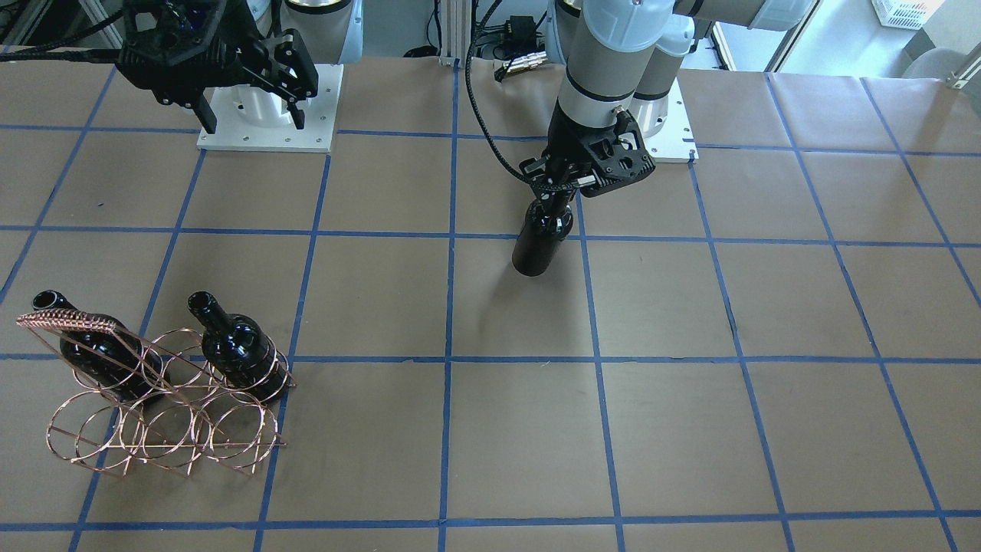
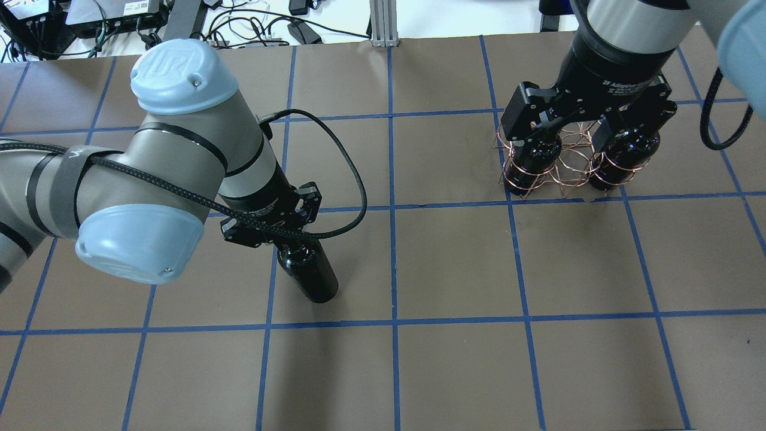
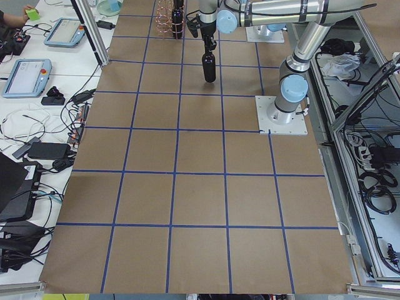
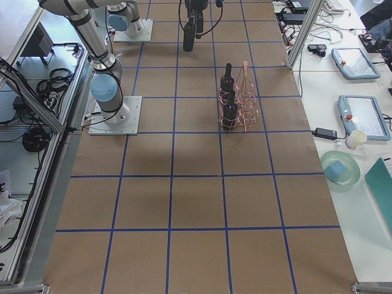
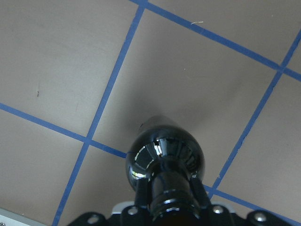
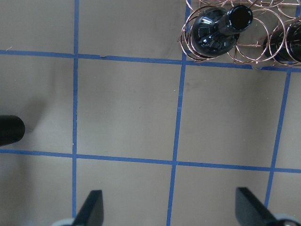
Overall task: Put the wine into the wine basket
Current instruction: 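Carry the bottle toward the table center, turning it upright, left gripper, then lower the bottle upright onto the table and open the left gripper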
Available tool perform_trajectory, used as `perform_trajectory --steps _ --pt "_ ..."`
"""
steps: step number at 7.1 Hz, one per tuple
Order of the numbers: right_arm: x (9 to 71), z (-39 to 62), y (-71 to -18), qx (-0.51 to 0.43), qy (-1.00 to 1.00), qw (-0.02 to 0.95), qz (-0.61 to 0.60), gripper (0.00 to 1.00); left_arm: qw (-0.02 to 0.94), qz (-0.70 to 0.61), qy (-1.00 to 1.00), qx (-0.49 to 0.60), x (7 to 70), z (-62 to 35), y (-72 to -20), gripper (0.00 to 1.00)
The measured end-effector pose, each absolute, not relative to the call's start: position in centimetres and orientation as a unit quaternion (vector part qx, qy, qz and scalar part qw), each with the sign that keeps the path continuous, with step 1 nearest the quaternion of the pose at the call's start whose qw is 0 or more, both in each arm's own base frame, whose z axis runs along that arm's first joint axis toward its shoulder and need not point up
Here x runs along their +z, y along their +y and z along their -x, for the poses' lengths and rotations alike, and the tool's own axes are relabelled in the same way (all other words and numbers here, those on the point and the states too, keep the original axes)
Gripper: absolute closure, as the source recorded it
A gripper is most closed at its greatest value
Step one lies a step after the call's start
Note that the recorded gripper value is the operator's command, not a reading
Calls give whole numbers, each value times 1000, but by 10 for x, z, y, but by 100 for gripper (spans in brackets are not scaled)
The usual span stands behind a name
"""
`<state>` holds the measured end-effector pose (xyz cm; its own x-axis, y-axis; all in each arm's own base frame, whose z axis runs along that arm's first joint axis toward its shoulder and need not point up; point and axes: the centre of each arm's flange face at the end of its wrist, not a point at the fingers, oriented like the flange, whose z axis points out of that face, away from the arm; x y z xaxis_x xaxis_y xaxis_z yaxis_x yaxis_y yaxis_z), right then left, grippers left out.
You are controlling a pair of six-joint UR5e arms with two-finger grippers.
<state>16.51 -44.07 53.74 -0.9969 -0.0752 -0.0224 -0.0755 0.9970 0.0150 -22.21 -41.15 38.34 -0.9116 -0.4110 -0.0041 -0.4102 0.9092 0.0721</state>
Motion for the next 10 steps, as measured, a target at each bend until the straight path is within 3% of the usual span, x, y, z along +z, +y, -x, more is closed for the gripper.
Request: perform_trajectory --steps 10 --pt "537 -166 -440 8 999 11 36 0 -14 -200 -980 -15 370 225 -404 100"
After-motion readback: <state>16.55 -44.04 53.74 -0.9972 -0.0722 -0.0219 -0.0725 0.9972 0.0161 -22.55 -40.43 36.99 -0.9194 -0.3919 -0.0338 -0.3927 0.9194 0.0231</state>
